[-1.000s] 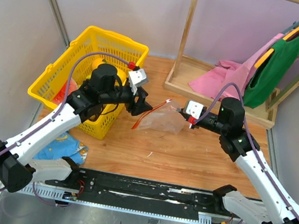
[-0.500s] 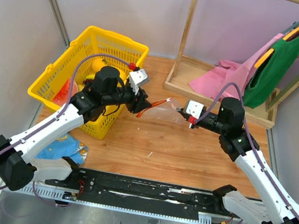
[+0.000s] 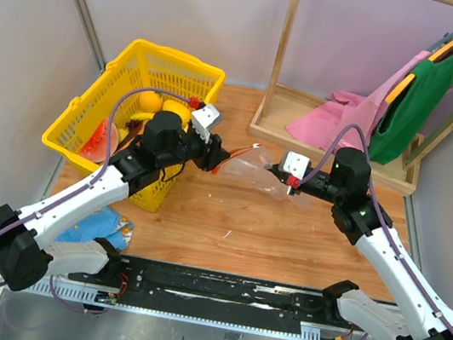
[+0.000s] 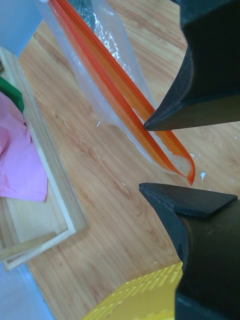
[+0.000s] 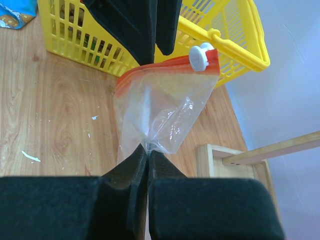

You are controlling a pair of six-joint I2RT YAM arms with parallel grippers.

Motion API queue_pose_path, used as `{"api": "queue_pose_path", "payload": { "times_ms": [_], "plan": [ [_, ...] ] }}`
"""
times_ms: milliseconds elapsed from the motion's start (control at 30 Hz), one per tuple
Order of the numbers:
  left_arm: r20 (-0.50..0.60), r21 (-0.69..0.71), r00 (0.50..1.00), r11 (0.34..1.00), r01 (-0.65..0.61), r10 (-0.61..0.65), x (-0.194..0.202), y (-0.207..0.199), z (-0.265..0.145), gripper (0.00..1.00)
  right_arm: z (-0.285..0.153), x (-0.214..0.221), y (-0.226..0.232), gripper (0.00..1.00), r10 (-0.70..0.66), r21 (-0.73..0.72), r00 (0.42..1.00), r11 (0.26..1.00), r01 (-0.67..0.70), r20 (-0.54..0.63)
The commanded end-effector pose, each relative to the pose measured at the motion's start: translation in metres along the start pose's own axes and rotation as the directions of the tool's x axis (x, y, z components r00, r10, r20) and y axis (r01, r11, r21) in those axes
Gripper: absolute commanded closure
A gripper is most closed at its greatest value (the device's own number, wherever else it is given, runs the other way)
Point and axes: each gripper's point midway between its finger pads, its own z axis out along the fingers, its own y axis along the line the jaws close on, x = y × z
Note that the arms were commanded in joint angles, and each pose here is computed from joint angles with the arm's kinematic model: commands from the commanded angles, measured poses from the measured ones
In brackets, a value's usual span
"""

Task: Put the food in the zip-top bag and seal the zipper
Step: Open the zipper of the food storage bag.

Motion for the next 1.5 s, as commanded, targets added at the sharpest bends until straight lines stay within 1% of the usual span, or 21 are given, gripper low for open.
{"api": "queue_pose_path", "payload": {
  "times_ms": [0,100,233,333,567,733,833,900,967,1100,1167,1400,1467],
  "plan": [
    [0.166,-0.074,0.986,0.996,0.040,-0.027,-0.033,0.006,-0.009,0.49,0.005,-0.010,0.008,0.99,0.007,-0.036,0.998,0.999,-0.005,0.056],
    [0.198,-0.061,0.980,0.997,0.052,-0.039,-0.037,0.003,-0.009,0.48,0.006,-0.014,0.008,0.99,0.010,-0.037,0.998,0.999,-0.008,0.067],
    [0.194,0.007,0.981,1.000,0.023,-0.023,-0.032,-0.011,-0.007,0.45,0.006,-0.015,0.008,0.99,0.016,-0.039,0.997,0.999,-0.013,0.073],
    [0.181,0.036,0.983,0.999,-0.001,-0.005,-0.027,-0.018,-0.005,0.43,0.006,-0.017,0.007,0.99,0.015,-0.039,0.997,0.999,-0.012,0.077],
    [0.134,0.085,0.991,0.996,-0.035,0.024,-0.012,-0.028,0.002,0.41,0.005,-0.022,0.009,0.99,0.023,-0.048,0.995,0.999,-0.018,0.094],
    [0.124,0.125,0.991,0.989,-0.073,0.057,-0.005,-0.043,0.004,0.35,0.004,-0.022,0.009,0.99,0.029,-0.047,0.995,0.999,-0.024,0.098],
    [0.137,0.125,0.988,0.988,-0.089,0.072,-0.006,-0.047,0.003,0.33,0.004,-0.022,0.009,0.99,0.031,-0.044,0.995,0.999,-0.027,0.096],
    [0.141,0.093,0.987,0.992,-0.084,0.070,-0.006,-0.042,0.003,0.33,0.005,-0.021,0.010,0.99,0.033,-0.047,0.995,0.998,-0.028,0.098],
    [0.145,0.056,0.987,0.996,-0.072,0.063,-0.008,-0.036,0.002,0.36,0.005,-0.021,0.010,0.99,0.034,-0.046,0.995,0.999,-0.030,0.095],
    [0.145,0.035,0.987,0.997,-0.075,0.069,-0.008,-0.033,-0.002,0.44,0.003,-0.013,0.009,0.99,0.027,-0.030,0.998,0.999,-0.025,0.064],
    [0.141,0.028,0.987,0.996,-0.079,0.075,-0.005,-0.032,-0.004,0.50,0.002,-0.011,0.009,0.99,0.026,-0.025,0.998,0.999,-0.025,0.054],
    [0.118,0.055,0.990,0.995,-0.088,0.081,0.002,-0.036,-0.010,0.85,0.001,-0.008,0.006,0.99,0.030,-0.010,0.999,0.999,-0.030,0.040],
    [0.110,0.066,0.991,0.994,-0.088,0.081,0.001,-0.039,-0.012,0.98,0.001,-0.005,0.003,0.99,0.036,0.006,0.999,0.999,-0.036,0.026]
  ]
}}
